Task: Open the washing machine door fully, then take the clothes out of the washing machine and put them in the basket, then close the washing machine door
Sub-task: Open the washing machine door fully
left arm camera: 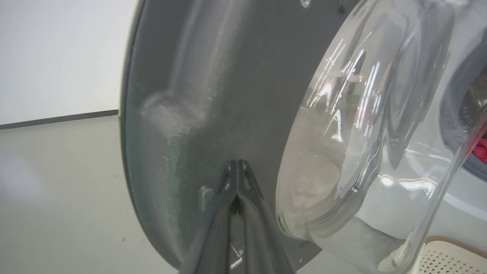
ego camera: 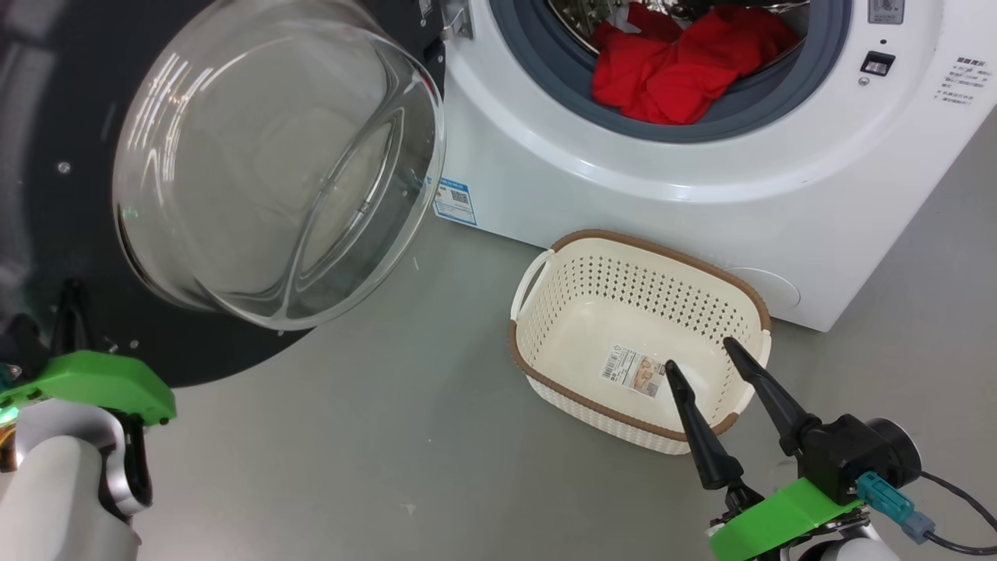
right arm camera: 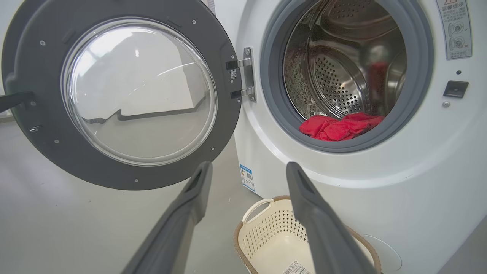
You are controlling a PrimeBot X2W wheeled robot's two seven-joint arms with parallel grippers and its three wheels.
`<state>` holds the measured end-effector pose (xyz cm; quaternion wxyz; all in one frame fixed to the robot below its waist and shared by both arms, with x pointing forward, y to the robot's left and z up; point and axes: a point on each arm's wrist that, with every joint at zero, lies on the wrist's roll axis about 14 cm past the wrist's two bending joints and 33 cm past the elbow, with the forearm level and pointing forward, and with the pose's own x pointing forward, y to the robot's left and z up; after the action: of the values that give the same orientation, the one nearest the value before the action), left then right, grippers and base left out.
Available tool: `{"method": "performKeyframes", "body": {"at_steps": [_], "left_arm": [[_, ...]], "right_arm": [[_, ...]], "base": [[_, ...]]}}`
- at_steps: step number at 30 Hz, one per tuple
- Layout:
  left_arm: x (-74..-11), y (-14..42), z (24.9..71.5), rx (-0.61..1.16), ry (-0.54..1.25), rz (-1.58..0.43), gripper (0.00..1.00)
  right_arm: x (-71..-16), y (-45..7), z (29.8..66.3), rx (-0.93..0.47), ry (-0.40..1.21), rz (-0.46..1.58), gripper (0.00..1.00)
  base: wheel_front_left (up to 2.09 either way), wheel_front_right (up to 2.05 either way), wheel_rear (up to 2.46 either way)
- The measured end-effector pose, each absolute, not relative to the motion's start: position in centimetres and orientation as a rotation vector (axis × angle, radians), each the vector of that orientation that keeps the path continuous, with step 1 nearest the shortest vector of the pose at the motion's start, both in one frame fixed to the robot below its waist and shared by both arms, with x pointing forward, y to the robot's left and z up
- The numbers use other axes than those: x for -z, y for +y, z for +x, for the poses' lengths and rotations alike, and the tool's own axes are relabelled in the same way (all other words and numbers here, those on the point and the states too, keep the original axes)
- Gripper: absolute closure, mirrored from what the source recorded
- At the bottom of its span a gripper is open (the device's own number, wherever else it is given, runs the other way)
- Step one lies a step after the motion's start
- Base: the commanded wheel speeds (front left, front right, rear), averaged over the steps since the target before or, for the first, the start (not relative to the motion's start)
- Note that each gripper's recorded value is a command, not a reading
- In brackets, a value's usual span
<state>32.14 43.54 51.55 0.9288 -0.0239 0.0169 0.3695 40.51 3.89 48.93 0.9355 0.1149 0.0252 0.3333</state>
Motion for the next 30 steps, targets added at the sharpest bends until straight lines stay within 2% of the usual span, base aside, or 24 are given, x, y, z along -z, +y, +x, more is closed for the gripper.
{"method": "performKeyframes", "body": {"at_steps": [5,6,7,9,10,11,12,19,30], "left_arm": [[-52.7,43.3,32.1,-0.747,-0.019,-0.065,1.0],[-52.8,43.1,32.1,-0.744,-0.029,-0.07,0.91],[-52.9,42.8,32.1,-0.739,-0.04,-0.076,0.74],[-53.3,42.3,32.1,-0.725,-0.062,-0.082,0.37],[-53.5,41.9,32.1,-0.717,-0.075,-0.087,0.13],[-53.7,41.4,32.2,-0.706,-0.088,-0.092,0.04],[-54.0,40.9,32.2,-0.691,-0.103,-0.088,0.0],[-57.9,37.7,32.4,-0.594,-0.251,-0.061,0.0],[-60.0,31.3,33.8,-0.397,-0.327,-0.073,0.0]], "right_arm": [[-48.9,3.6,40.5,-0.672,0.048,0.234,0.0],[-49.0,3.5,40.5,-0.669,0.048,0.234,0.0],[-49.0,3.3,40.5,-0.662,0.042,0.235,0.0],[-49.1,2.8,40.6,-0.649,0.037,0.234,0.0],[-49.2,2.6,40.6,-0.642,0.03,0.234,0.0],[-49.3,2.3,40.6,-0.634,0.028,0.233,0.0],[-49.3,2.0,40.7,-0.623,0.025,0.235,0.0],[-49.9,0.2,40.8,-0.568,-0.002,0.239,0.0],[-50.4,-3.2,40.9,-0.47,-0.032,0.227,0.0]], "base": [[0.0,0.0,0.0],[0.0,0.0,0.0],[0.0,0.0,0.0],[0.0,0.0,0.0],[0.0,0.0,0.0],[0.0,0.0,0.0],[0.0,0.0,0.0],[0.0,0.0,0.0],[0.0,0.0,0.0]]}}
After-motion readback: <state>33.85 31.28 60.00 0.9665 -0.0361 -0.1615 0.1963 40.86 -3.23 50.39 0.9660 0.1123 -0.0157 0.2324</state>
